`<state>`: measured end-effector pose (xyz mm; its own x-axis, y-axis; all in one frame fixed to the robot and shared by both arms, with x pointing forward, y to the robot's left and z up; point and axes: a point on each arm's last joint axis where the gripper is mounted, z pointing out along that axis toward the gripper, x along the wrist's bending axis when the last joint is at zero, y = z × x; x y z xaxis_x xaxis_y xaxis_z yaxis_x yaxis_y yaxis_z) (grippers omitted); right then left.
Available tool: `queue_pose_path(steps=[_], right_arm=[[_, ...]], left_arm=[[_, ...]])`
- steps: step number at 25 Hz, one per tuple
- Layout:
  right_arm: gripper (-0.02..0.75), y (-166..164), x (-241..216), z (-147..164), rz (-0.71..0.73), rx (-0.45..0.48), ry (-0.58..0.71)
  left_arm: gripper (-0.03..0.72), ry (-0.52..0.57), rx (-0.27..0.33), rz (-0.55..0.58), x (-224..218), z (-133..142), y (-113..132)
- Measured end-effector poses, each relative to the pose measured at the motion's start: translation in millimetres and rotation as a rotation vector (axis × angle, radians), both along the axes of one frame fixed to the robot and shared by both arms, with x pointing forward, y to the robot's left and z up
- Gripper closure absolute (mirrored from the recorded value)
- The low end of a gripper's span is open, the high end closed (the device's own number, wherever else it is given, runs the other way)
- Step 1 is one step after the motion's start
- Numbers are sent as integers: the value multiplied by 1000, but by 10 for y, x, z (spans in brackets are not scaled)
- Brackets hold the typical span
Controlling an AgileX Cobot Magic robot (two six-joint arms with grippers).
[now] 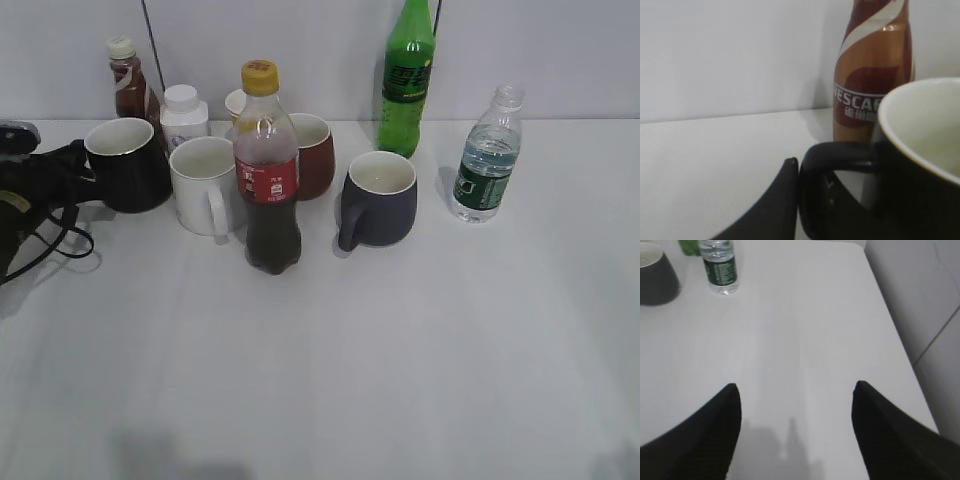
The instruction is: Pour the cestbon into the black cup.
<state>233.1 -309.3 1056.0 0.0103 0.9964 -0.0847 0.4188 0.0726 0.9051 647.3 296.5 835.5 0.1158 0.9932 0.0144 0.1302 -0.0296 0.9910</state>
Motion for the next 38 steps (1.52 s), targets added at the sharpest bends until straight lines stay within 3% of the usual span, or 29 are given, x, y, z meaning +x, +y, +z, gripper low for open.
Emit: queue_pose_path(steps=[5,11,15,22,24,27,31,38], right_arm=[[203,57,14,58,74,-14,-25],[203,133,656,464,113,-39,-356],[204,211,1321,378,138,-27,-512],[202,324,2330,-314,161,70,-457],[202,375,2507,-625,202,67,-381],[186,451,2628,-978,272,92,-309],[89,490,2723,-1415,285,163,-246],[71,529,2975,-1798,297,185,-176]], left_arm=[[634,38,4,-4,-311,169,-8],[634,-27,7,-12,-800,740,-26],[634,-93,8,-12,-1041,1040,-30],[634,-135,19,-34,-1263,1239,-52],[634,-137,31,-60,-1284,1253,-75],[634,-137,43,-89,-1294,1259,-101],[634,-156,48,-93,-1312,1325,-104],[634,-100,74,-101,-1377,1421,-149]])
